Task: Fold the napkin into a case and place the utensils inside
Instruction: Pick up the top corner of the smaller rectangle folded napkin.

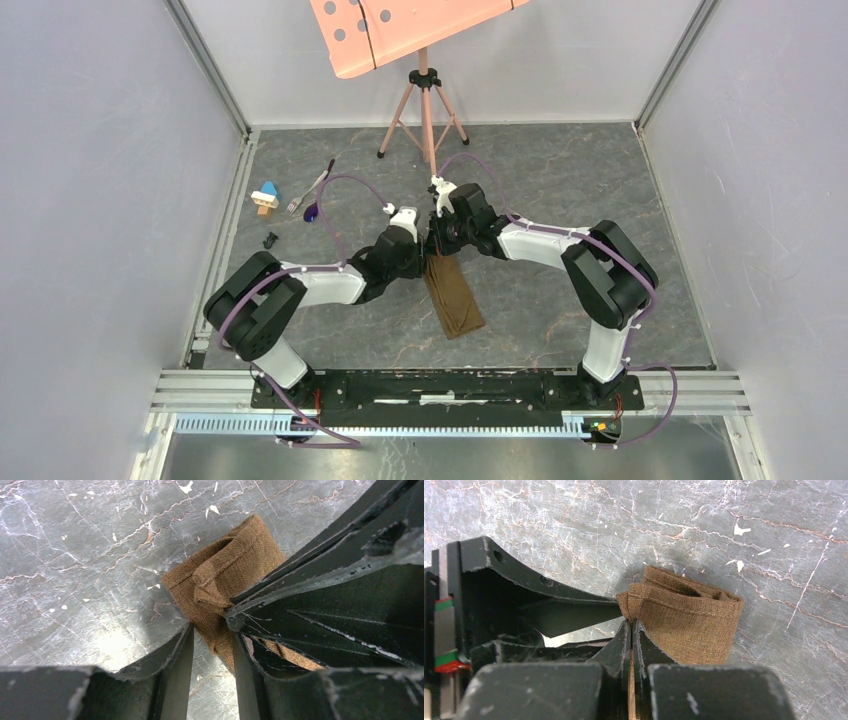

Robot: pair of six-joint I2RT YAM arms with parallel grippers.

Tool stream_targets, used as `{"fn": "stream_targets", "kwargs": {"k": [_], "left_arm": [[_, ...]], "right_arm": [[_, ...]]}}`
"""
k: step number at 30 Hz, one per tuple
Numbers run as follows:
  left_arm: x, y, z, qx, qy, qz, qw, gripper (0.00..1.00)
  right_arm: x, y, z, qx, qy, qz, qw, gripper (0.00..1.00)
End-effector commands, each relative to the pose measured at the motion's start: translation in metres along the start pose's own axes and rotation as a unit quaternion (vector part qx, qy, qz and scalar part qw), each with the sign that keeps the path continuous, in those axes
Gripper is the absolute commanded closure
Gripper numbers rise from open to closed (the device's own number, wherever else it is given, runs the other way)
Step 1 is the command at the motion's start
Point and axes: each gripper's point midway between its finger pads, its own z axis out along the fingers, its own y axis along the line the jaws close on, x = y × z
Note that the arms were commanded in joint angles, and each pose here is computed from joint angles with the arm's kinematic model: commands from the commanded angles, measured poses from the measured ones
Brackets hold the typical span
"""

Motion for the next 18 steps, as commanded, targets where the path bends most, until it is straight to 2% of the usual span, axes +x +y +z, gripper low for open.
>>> {"fn": "stream_targets", "kwargs": {"k": [1, 9, 18], "left_arm": [[-0.022, -0.002, 0.007, -0.021, -0.033, 0.045, 0.998, 0.59], [-0.026, 0.003, 0.012, -0.048, -0.034, 0.059, 0.997, 0.65], [-0.032, 0.009, 0.010, -0.070, -0.043, 0.066, 0.994, 0.62]], "right_arm": [[-0.025, 0.017, -0.011, -0.023, -0.030, -0.013, 0.999, 1.00], [-0.023, 0.018, -0.010, -0.028, -0.027, -0.011, 0.999, 1.00], [-0.021, 0.017, -0.010, -0.027, -0.023, -0.013, 0.999, 1.00]]}}
